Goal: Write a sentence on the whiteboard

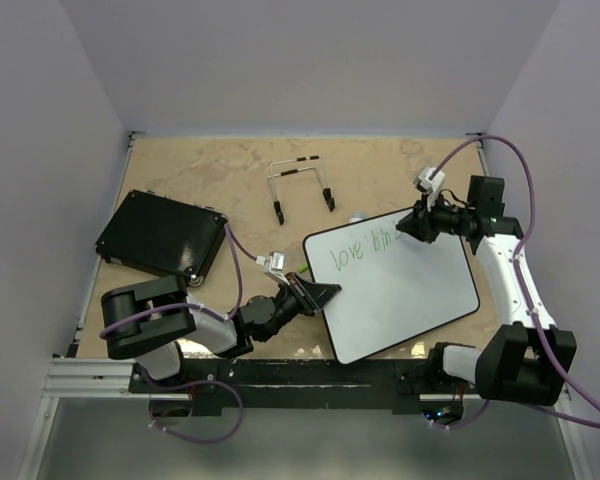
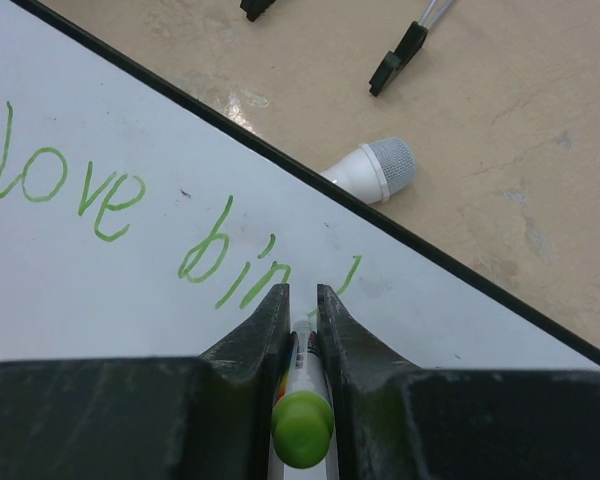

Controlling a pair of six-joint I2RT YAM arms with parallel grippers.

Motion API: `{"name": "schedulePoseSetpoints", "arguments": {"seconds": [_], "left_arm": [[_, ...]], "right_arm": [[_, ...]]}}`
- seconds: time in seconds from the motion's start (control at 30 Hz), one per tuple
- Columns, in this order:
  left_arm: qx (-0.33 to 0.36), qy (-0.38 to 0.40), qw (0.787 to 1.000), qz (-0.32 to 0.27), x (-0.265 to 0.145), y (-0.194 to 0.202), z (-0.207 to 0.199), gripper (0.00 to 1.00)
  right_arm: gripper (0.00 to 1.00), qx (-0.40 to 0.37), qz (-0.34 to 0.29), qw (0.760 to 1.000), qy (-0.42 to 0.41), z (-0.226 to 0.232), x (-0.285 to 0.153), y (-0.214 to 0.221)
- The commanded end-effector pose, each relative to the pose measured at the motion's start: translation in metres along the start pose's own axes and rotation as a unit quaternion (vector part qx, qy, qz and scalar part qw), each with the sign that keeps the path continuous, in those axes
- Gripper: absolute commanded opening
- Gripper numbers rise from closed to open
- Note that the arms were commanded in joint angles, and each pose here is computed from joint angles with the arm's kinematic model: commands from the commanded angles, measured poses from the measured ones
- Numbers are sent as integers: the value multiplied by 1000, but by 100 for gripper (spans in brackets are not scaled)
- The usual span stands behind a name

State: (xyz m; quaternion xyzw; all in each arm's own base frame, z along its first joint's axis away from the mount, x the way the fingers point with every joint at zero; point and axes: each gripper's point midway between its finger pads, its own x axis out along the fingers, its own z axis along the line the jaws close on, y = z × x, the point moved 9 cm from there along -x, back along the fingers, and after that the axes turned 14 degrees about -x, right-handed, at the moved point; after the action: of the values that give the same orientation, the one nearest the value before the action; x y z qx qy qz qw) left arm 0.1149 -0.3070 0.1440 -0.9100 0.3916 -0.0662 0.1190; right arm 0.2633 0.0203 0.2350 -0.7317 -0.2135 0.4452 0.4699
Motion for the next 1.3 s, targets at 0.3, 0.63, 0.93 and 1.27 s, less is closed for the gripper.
{"name": "schedulePoseSetpoints", "arguments": {"seconds": [0.3, 0.63, 0.93, 1.27], "left_arm": [[19, 93, 995, -32, -3, -13, -28, 0], [20, 93, 995, -31, -2, -12, -28, 0], [21, 94, 995, -29, 0, -11, -29, 0], [22, 93, 995, -29, 0, -11, -30, 0]], "right_arm": [[0, -4, -21, 999, 27, -10, -2, -11], [0, 3, -31, 999, 26, -18, 2, -14], [0, 4, -48, 999, 13, -15, 3, -17], [0, 7, -48, 999, -14, -8, 4, -14]]}}
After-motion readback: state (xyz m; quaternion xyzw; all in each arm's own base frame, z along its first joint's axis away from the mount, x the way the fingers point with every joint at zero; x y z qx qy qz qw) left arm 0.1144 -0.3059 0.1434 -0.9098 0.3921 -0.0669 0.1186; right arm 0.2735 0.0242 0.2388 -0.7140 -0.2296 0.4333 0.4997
